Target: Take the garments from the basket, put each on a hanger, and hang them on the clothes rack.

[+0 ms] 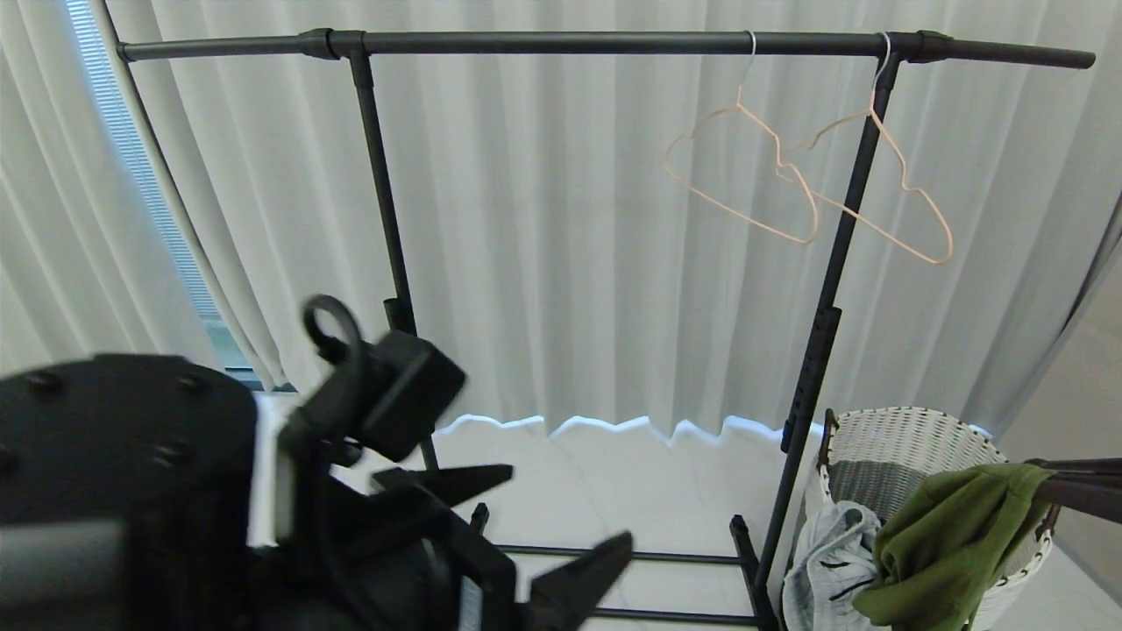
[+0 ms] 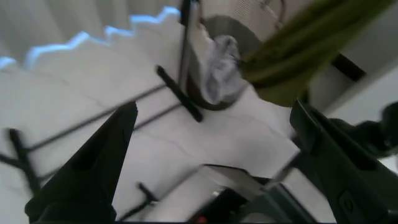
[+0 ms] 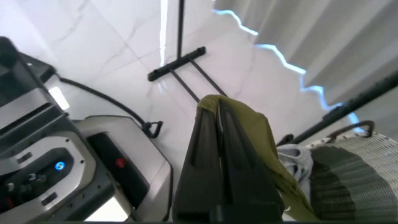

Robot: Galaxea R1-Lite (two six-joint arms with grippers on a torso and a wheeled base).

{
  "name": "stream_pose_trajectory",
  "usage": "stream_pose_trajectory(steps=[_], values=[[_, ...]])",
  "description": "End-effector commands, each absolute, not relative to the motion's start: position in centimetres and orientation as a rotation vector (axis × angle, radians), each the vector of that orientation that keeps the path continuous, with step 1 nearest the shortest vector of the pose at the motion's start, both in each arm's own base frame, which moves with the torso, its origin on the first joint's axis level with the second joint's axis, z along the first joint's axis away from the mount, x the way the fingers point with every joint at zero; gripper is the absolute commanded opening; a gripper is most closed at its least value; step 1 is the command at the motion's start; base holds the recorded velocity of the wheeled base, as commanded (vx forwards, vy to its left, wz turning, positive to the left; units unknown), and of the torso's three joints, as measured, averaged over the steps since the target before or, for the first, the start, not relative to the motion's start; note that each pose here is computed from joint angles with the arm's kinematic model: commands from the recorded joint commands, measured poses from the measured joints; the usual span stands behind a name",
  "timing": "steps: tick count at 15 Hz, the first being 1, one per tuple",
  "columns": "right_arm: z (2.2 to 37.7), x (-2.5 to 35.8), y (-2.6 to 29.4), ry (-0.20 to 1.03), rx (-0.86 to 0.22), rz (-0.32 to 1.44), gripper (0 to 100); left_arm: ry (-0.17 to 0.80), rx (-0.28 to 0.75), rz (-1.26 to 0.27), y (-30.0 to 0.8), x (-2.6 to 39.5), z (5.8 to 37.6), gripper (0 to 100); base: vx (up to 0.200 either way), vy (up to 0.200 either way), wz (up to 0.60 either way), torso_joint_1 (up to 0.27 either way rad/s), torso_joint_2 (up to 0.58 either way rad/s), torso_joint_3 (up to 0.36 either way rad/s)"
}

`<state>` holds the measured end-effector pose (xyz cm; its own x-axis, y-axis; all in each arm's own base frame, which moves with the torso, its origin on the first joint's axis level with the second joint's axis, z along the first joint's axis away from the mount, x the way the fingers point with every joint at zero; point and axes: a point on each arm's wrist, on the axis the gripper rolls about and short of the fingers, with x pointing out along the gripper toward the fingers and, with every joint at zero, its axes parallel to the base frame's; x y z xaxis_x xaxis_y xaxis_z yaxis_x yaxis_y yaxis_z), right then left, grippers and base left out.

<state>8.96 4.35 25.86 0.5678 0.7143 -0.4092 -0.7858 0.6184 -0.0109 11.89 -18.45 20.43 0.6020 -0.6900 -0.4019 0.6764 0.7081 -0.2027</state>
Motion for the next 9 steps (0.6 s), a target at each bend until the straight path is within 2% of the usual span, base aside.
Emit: stream_pose_trajectory(steps=[1, 2, 3, 4, 6, 7, 9], values=[[25.8, 8.9, 4.6, 0.388, -0.204, 0.910, 0, 0.609, -0.004, -0.860, -27.6, 9.9, 15.8, 100, 0.000, 0.000, 0.00, 0.000, 0.00, 0.000], [25.8, 8.9, 4.6, 0.389, -0.205, 0.913, 0, 0.600, -0.013, -0.861, -29.0, 9.6, 15.3, 100, 0.000, 0.000, 0.00, 0.000, 0.00, 0.000], [25.6, 8.9, 4.6, 0.395, -0.205, 0.918, 0, 0.576, -0.024, -0.857, -32.8, 8.9, 14.2, 100, 0.000, 0.000, 0.00, 0.000, 0.00, 0.000], [25.5, 8.8, 4.6, 0.397, -0.205, 0.918, 0, 0.570, -0.025, -0.857, -34.4, 8.7, 13.8, 100, 0.000, 0.000, 0.00, 0.000, 0.00, 0.000], [25.4, 8.8, 4.6, 0.399, -0.205, 0.917, 0, 0.569, -0.024, -0.854, -35.3, 8.8, 13.4, 100, 0.000, 0.000, 0.00, 0.000, 0.00, 0.000], [25.5, 8.8, 4.6, 0.397, -0.205, 0.918, 0, 0.569, -0.025, -0.851, -37.4, 9.4, 12.5, 100, 0.000, 0.000, 0.00, 0.000, 0.00, 0.000], [25.5, 8.7, 4.6, 0.394, -0.204, 0.916, 0, 0.562, -0.036, -0.853, -38.2, 9.8, 12.4, 100, 0.000, 0.000, 0.00, 0.000, 0.00, 0.000]])
